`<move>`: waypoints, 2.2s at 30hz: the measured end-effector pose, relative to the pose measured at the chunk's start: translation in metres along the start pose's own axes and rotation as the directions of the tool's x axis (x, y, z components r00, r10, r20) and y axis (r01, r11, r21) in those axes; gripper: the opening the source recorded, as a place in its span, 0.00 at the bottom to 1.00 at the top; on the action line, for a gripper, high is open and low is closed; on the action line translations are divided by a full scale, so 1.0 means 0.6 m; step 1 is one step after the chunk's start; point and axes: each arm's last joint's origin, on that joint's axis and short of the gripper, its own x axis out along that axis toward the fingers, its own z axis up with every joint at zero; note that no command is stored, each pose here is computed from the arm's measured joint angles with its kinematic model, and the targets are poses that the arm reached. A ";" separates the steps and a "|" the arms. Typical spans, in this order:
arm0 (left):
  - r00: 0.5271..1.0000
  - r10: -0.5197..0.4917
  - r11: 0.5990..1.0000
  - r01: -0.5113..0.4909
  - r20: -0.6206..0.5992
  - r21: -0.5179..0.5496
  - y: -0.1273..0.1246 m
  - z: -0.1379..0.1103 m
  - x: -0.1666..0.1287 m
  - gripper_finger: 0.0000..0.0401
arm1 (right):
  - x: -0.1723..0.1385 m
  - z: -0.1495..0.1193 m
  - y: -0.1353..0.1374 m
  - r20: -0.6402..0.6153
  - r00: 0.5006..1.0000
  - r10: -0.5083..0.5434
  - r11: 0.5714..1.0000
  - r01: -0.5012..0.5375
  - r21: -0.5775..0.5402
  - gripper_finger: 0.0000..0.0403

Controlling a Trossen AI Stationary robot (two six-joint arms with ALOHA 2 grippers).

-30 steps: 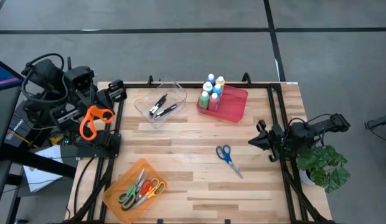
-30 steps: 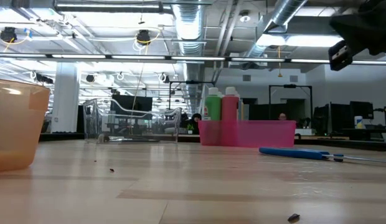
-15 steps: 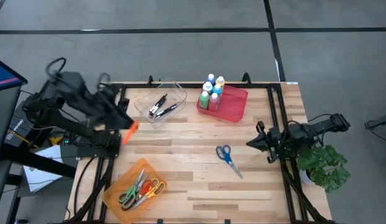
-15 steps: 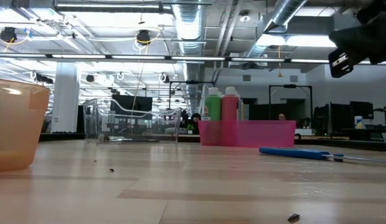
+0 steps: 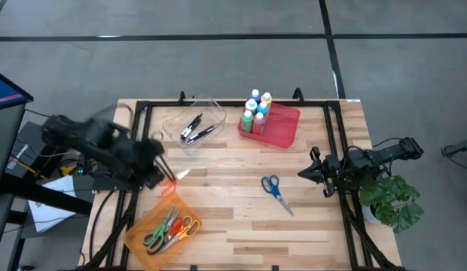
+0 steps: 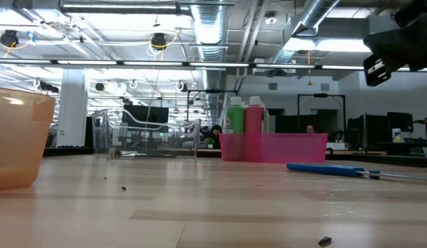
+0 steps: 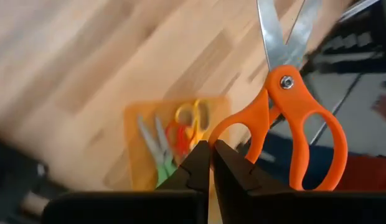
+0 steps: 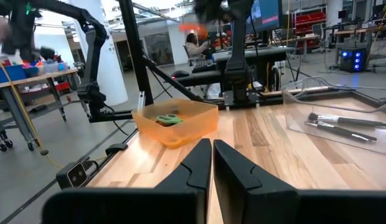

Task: Pick & Place Paint Supplies
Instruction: Put the orange scissors into the orange bin, then put the blue scissors into the orange bin

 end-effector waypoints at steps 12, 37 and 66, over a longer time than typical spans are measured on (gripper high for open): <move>0.975 0.072 0.963 -0.122 -0.210 -0.241 -0.025 -0.133 0.232 0.01 | 0.000 0.000 0.000 0.000 1.000 0.000 1.000 0.000 0.000 0.04; 0.899 0.358 0.869 -0.420 -0.254 -0.263 -0.024 -0.220 0.371 0.04 | 0.000 -0.001 0.000 -0.001 1.000 -0.001 1.000 0.001 0.000 0.04; 0.820 -0.259 0.955 0.298 0.510 0.007 -0.054 0.013 0.165 0.10 | 0.000 -0.001 0.000 -0.001 1.000 0.000 1.000 0.000 0.000 0.04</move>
